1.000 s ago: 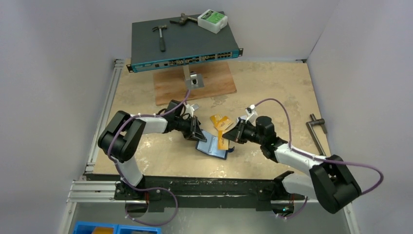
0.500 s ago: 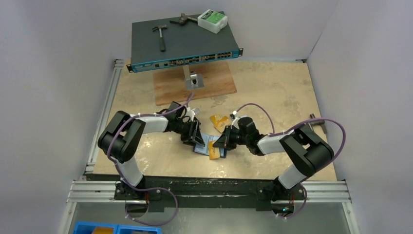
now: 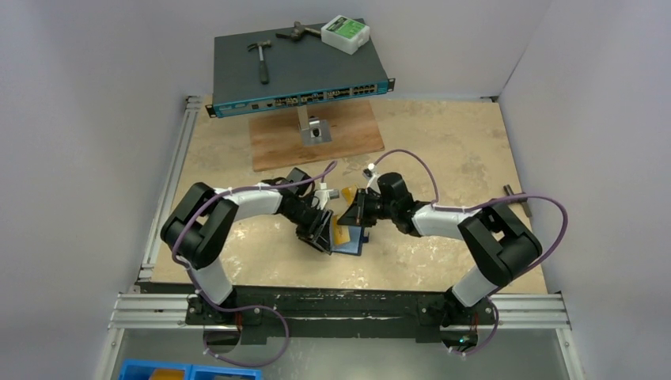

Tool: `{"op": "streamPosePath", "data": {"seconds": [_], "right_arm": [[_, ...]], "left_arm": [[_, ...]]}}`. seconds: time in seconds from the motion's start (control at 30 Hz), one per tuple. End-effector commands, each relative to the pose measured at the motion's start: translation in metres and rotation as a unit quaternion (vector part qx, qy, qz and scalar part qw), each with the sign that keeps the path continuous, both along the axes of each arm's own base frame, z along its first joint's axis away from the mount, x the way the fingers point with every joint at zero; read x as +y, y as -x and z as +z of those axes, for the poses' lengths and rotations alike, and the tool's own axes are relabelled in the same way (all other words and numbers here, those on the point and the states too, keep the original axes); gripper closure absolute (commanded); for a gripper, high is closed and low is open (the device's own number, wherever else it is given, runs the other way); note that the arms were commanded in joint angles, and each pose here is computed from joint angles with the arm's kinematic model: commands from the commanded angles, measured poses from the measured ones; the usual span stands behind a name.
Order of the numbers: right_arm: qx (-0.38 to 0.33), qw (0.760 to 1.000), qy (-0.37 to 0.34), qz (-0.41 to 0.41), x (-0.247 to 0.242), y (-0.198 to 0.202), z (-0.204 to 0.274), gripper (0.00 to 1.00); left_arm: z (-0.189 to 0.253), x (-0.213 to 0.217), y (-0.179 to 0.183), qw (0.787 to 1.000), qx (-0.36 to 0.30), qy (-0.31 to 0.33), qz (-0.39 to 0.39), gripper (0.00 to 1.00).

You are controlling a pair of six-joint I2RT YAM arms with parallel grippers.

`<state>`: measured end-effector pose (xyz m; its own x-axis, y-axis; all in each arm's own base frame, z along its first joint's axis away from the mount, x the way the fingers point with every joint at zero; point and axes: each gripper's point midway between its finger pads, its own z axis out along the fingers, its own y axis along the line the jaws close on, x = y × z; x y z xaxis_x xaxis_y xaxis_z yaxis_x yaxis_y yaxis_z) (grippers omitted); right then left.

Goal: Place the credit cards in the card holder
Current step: Insert the credit card into the card holder.

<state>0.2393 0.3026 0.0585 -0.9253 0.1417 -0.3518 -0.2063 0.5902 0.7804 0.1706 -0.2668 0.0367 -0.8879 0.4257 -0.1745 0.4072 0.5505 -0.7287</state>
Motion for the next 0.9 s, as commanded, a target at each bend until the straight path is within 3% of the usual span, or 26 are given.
{"op": "streamPosePath", "data": {"seconds": [0.0,0.2,0.27,0.53,0.67,0.87], "right_arm": [[-0.033,0.999,0.011,0.019,0.008,-0.013,0.019,1.0],[-0.005,0.999,0.039,0.028,0.0,-0.001,-0.014,1.0],[0.007,0.999,0.035,0.027,-0.002,0.006,-0.023,1.0],[0.017,0.999,0.033,0.033,-0.004,0.017,-0.039,1.0],[0.011,0.998,0.04,0.036,-0.004,0.018,-0.038,1.0],[0.0,0.997,0.063,0.039,-0.013,0.021,-0.035,1.0]], "left_arm": [[0.009,-0.003,0.0,0.999,-0.013,0.01,-0.039,0.53],[0.037,0.005,-0.009,0.996,-0.06,0.0,-0.064,0.46],[0.046,0.011,-0.012,0.995,-0.072,-0.005,-0.068,0.38],[0.07,0.047,-0.033,0.983,-0.136,-0.056,-0.107,0.34],[0.065,0.068,-0.064,0.953,-0.245,-0.101,-0.148,0.35],[0.055,0.06,-0.09,0.875,-0.41,-0.092,-0.24,0.32]]}}
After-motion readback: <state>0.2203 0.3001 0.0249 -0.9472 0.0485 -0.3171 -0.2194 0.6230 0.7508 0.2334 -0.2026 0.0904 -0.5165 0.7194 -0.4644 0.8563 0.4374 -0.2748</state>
